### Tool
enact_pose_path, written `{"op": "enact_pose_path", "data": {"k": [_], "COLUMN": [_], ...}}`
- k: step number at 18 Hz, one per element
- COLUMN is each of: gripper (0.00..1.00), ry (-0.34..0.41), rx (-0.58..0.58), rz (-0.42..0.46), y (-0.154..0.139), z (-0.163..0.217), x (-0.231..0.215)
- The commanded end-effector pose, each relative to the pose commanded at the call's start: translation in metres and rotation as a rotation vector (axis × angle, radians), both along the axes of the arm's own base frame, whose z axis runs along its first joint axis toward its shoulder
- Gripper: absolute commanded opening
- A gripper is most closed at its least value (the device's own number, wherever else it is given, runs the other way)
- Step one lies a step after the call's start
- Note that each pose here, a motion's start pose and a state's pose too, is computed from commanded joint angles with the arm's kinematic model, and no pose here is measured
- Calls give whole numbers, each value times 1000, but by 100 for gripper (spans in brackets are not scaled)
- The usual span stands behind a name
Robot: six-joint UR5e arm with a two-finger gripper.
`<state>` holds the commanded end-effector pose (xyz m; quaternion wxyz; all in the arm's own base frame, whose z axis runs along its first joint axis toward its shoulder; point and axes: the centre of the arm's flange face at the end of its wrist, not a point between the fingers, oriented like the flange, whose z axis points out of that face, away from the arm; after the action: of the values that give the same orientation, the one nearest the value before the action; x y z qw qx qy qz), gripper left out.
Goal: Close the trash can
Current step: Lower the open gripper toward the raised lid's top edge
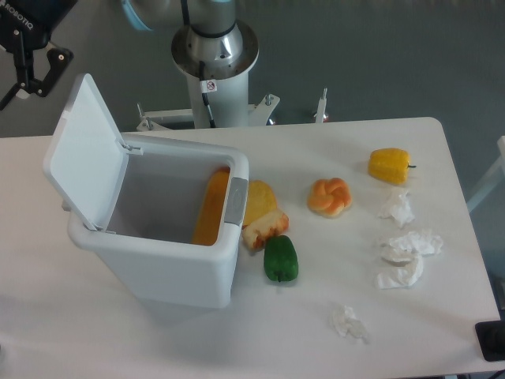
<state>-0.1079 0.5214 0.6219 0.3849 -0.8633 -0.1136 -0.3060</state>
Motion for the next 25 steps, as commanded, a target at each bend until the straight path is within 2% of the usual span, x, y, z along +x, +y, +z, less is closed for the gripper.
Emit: {"op": "enact_pose_path", "data": {"k": [14, 25], "gripper": [100, 100], "ry": [3, 77], "rx": [-30, -59], "rz": [7, 55], "y": [3, 2], "z": [-15, -19], "x": [-3, -15]}}
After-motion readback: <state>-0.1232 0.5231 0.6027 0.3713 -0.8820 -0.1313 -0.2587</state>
